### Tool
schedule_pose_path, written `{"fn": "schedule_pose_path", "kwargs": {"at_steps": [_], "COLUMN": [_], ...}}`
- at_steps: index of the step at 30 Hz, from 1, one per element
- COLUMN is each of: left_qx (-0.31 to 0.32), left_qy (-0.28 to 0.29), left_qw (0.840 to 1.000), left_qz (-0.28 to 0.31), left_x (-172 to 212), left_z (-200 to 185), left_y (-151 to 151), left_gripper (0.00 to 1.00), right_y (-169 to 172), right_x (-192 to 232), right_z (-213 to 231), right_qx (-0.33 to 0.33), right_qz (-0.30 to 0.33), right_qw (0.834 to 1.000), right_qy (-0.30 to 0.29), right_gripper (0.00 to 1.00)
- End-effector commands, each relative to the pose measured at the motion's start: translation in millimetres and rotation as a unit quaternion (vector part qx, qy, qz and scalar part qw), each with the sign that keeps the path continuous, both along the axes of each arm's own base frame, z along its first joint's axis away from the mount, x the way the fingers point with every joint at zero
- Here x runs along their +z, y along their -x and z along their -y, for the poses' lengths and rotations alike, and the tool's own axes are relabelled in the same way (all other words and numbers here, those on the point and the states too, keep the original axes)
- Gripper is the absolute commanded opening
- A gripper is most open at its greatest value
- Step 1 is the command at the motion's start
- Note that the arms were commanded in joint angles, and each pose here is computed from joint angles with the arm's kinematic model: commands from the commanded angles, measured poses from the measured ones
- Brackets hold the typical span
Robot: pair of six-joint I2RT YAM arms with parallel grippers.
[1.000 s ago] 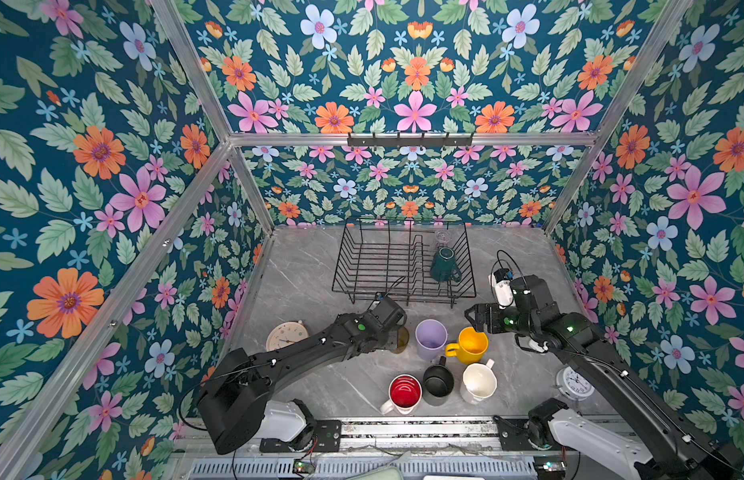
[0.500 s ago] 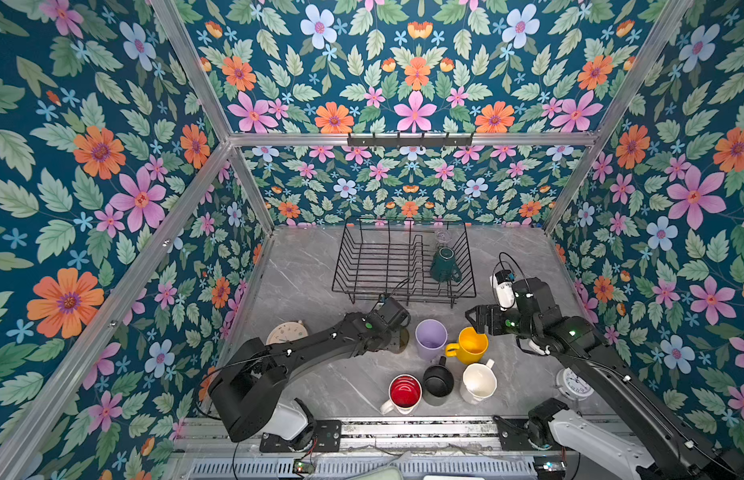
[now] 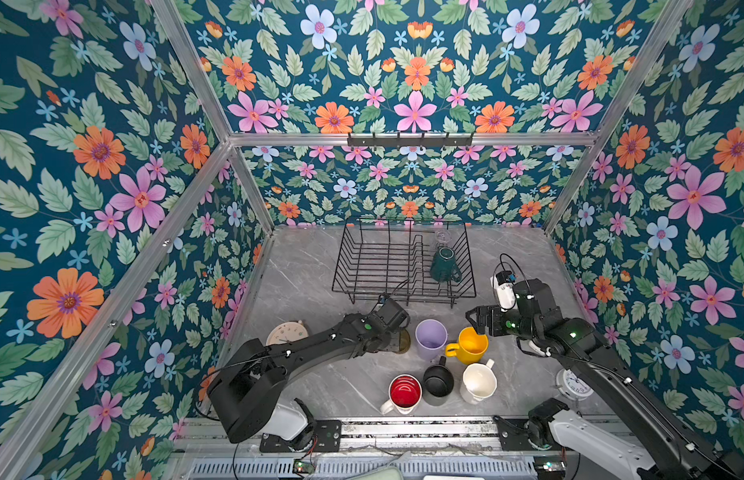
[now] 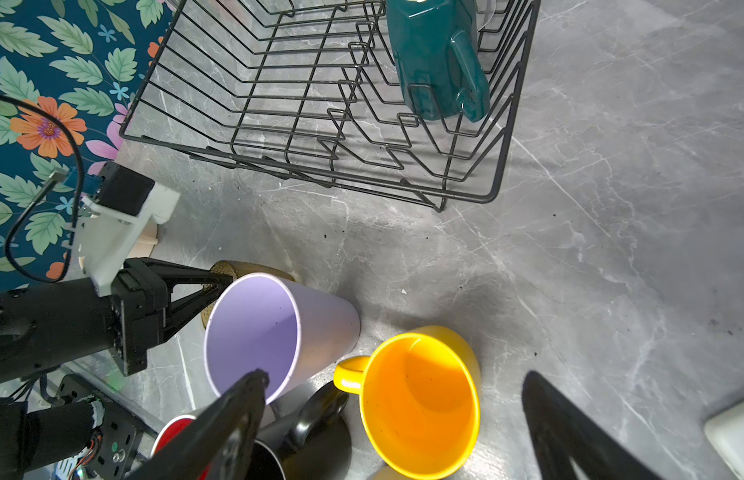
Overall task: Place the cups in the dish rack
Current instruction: 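Close the left gripper on the gold tumbler's rim and lift it, then bring the gold tumbler toward the right gripper while the right gripper reaches for it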
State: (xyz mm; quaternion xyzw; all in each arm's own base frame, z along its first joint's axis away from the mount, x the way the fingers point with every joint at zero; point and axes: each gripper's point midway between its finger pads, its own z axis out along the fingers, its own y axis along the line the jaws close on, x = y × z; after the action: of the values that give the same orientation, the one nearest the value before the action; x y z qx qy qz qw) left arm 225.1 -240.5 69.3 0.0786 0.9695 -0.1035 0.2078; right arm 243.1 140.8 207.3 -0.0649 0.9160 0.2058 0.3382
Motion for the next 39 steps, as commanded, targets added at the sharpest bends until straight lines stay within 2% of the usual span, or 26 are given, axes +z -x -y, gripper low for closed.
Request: {"fn": "schedule_pose_path", "kwargs": {"at_steps": [1, 6, 11, 14, 17, 22, 28, 34, 39], "left_qx": [0.000, 0.003, 0.011, 0.014, 0.008, -0.009, -0.035, -0.075, -0.092], "left_qy": [-0.002, -0.007, 0.006, 0.038, 0.096, 0.259, 0.394, 0.489, 0.540], "left_qw": [1.000, 1.000, 0.999, 0.997, 0.989, 0.955, 0.909, 0.860, 0.829], "left_qz": [-0.007, 0.004, 0.039, 0.072, 0.111, 0.147, 0.129, 0.127, 0.117], "left_x": [-1.0, 8.8, 38.7, 66.9, 100.5, 148.8, 162.8, 186.5, 196.7], "left_z": [-2.5, -11.4, -25.3, -32.6, -34.6, -32.4, -24.6, -13.5, -9.6], "left_y": [3.4, 5.1, 3.7, 0.2, -2.6, -7.2, -6.1, 2.6, 8.3], "left_gripper": [0.00, 0.00, 0.00, 0.00, 0.00, 0.00, 0.00, 0.00, 0.00], "right_y": [-3.3, -3.6, -3.7, -3.6, -3.1, 1.1, 7.8, 16.2, 24.5], "right_x": [3.8, 6.2, 9.9, 14.6, 25.0, 51.9, 76.8, 95.3, 106.0], "right_z": [-1.3, -3.2, -6.3, -11.4, -20.5, -39.6, -66.0, -88.6, -100.8], "right_qx": [-0.002, -0.001, 0.001, 0.008, 0.023, 0.062, 0.118, 0.181, 0.226], "right_qz": [0.010, 0.011, 0.012, 0.014, 0.024, 0.054, 0.065, 0.068, 0.068], "right_qw": [1.000, 1.000, 1.000, 0.999, 0.997, 0.988, 0.967, 0.938, 0.913], "right_qy": [-0.005, -0.012, -0.024, -0.038, -0.068, -0.134, -0.218, -0.288, -0.332], "right_gripper": [0.96, 0.96, 0.96, 0.96, 0.96, 0.96, 0.96, 0.96, 0.96]}}
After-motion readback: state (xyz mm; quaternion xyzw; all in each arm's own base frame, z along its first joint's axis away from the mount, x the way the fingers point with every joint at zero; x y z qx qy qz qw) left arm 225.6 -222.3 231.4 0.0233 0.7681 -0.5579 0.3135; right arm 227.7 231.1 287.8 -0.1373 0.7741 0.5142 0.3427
